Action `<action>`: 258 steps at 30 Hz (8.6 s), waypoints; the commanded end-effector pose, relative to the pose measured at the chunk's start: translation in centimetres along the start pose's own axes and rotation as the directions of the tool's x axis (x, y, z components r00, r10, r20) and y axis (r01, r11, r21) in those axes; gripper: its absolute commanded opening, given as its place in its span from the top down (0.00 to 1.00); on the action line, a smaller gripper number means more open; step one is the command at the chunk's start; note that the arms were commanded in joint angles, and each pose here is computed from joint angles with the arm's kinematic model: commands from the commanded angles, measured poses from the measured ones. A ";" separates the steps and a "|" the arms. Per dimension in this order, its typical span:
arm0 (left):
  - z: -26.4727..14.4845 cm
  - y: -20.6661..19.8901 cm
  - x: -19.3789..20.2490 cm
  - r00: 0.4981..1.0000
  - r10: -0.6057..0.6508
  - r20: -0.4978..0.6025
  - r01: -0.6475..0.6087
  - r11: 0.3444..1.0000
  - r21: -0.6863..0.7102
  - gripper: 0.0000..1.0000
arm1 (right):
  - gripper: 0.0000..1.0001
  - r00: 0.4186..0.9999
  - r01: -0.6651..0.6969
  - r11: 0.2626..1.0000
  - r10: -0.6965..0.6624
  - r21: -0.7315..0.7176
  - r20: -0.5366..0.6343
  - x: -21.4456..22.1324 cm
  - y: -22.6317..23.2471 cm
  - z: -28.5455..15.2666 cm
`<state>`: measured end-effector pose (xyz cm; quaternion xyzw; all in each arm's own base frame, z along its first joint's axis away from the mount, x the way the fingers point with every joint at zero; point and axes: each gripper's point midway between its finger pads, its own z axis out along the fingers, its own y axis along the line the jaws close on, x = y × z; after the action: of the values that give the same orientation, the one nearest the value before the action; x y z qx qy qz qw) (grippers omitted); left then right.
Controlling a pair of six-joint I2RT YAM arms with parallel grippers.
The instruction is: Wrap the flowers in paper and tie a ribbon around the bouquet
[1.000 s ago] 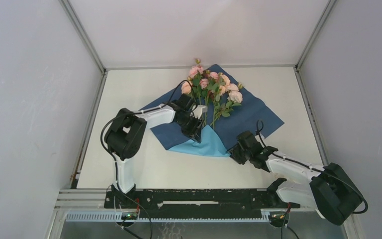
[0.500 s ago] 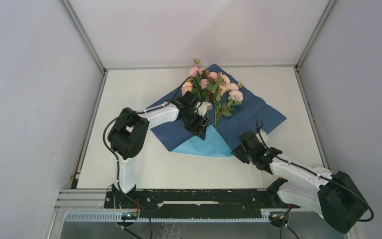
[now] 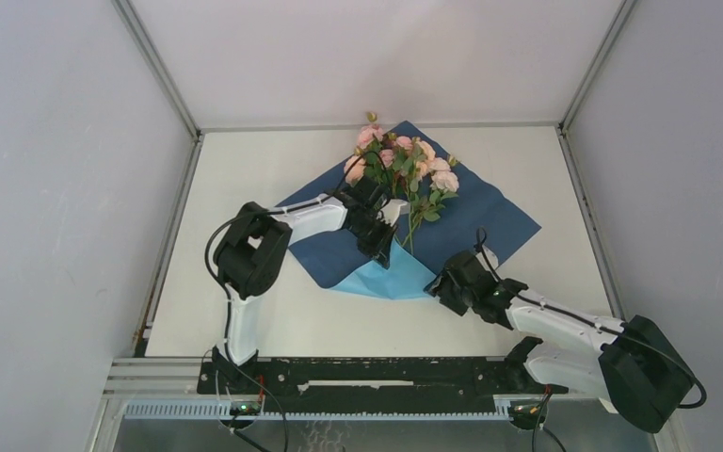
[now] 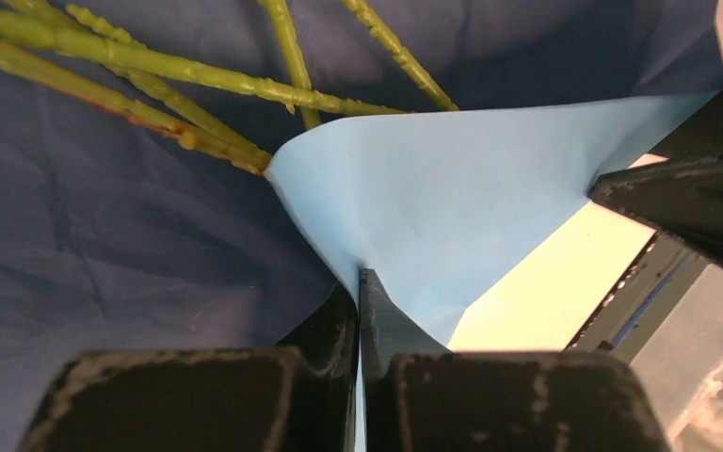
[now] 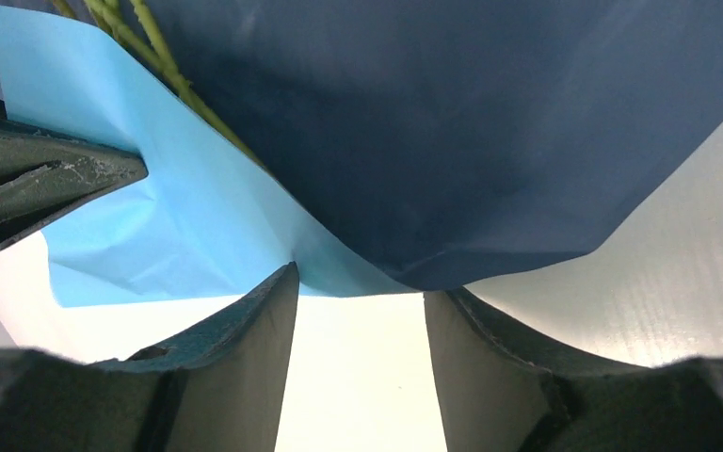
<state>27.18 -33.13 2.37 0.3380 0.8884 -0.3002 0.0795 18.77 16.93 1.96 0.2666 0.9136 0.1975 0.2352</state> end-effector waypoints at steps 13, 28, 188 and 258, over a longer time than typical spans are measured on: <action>0.5 0.1 -1.4 1.000 0.000 0.012 0.000 1.000 -0.005 1.00 | 0.64 0.995 -0.012 0.998 0.007 0.060 0.096 -1.6 -0.5 1.2; 2.7 3.2 -1.0 0.994 -0.101 -0.049 0.095 0.991 -0.099 1.00 | 1.00 0.839 0.425 0.857 -0.494 0.292 0.228 -5.3 3.3 -2.1; -5.2 13.3 -1.7 0.870 -0.457 0.185 0.461 0.887 0.024 1.00 | 0.78 0.610 0.782 0.527 -0.757 -0.332 0.236 0.2 17.8 -0.2; -5.6 14.2 -0.3 0.888 -0.424 0.178 0.440 0.896 -0.060 1.00 | 1.00 0.687 0.616 0.555 -0.726 -0.559 0.037 0.5 20.8 0.4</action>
<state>36.95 -23.73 1.57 0.0974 0.9302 -0.3435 0.0858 22.32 30.75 4.89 -0.2111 0.9129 0.2942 0.1883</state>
